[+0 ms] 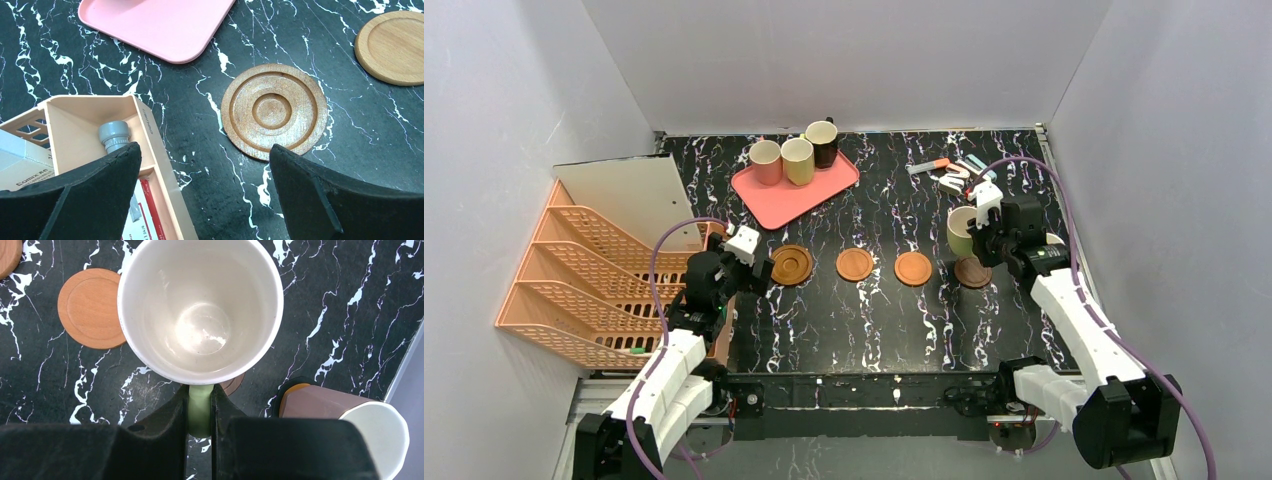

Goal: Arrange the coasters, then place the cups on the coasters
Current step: Place the cup on the coaster.

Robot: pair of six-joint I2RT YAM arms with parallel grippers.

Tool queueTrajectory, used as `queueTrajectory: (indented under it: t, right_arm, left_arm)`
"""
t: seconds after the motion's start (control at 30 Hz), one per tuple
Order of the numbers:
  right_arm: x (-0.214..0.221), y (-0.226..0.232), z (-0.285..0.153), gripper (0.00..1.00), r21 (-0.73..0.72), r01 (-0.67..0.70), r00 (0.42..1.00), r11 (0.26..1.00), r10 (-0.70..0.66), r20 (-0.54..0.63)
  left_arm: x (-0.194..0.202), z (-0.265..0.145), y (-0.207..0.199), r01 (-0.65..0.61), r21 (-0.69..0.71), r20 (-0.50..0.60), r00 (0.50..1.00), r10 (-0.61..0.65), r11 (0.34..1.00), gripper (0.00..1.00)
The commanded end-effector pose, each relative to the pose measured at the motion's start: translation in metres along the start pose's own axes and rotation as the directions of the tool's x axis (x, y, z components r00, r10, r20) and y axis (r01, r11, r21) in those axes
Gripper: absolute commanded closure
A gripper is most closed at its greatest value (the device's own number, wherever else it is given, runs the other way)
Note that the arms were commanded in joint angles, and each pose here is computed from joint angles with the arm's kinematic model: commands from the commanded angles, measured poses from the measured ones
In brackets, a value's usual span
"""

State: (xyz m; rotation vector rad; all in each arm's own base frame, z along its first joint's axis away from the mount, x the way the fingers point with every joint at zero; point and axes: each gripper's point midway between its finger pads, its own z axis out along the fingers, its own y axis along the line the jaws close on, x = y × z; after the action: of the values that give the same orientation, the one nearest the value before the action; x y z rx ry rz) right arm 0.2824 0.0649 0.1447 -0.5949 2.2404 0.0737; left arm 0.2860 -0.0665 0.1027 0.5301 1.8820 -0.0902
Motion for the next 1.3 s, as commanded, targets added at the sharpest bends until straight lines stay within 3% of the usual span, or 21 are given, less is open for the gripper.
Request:
queueTrajectory:
  t: [0.0,0.37,0.63,0.83,1.03,1.27]
  right_arm:
    - [-0.034,-0.016,0.001,0.99,0.068,-0.02,0.993,0.997,0.012,0.12]
    - [-0.031,-0.026,0.003,0.99,0.097,-0.054,0.993,0.994,0.043,0.106]
    - [-0.031,-0.028,-0.014,0.99,-0.035,-0.072,0.99,0.997,0.075,0.116]
    - [-0.016,-0.036,-0.018,0.99,-0.036,-0.061,0.993,0.997,0.064,0.099]
    - [-0.018,-0.029,-0.028,0.99,-0.046,-0.047,0.978,0.998,0.055,0.2]
    - [0.003,-0.033,-0.015,0.99,-0.024,-0.032,0.99,0.999,0.035,0.138]
  left_arm:
    - [0.0,0.0,0.005,-0.006,-0.02,0.007,1.0,0.006,1.0,0.02]
    - [-0.001,0.0,0.007,-0.009,-0.033,0.012,1.0,0.009,0.999,0.02]
    - [0.002,0.001,0.009,-0.011,-0.047,0.004,1.0,0.011,0.999,0.02]
    - [0.003,0.001,0.009,-0.011,-0.047,-0.001,1.0,0.011,0.999,0.02]
    - [0.003,0.001,0.009,-0.014,-0.048,0.001,1.0,0.014,0.999,0.02]
    - [0.004,0.002,0.01,-0.013,-0.051,-0.003,1.0,0.013,0.999,0.02]
